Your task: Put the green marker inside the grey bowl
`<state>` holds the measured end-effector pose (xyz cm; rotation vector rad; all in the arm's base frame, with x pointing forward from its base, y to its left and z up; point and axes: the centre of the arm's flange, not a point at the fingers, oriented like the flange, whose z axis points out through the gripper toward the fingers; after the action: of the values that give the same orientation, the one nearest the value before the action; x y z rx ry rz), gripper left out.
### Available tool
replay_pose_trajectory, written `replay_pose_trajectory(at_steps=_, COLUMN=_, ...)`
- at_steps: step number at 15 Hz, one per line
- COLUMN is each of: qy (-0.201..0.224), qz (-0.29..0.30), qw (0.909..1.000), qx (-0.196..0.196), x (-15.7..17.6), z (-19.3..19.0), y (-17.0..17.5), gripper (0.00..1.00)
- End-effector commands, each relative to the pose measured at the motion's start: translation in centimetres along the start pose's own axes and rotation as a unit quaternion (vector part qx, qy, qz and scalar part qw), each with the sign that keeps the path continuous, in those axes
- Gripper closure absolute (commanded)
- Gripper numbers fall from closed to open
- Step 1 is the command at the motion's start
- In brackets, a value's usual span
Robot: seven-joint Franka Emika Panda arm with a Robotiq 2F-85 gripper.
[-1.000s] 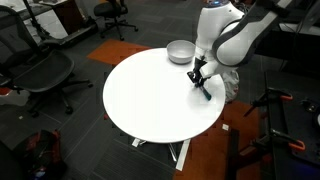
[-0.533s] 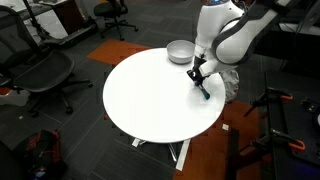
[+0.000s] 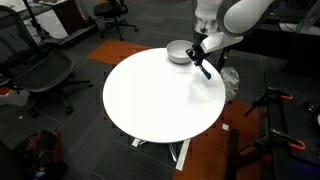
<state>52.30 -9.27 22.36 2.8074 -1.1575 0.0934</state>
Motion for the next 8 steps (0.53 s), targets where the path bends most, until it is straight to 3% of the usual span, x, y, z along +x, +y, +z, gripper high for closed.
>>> replay_pose_trajectory(at_steps=1, qy=0.020, qz=-0.006, qw=0.9997, qx=-0.009, x=2.1, z=-4.2, y=-0.4, gripper=0.95)
replay_pose_trajectory(at_steps=8, qy=0.078, qz=0.001, qw=0.9969, qx=-0.011, x=8.2, z=-6.8, y=-1.4, gripper=0.95)
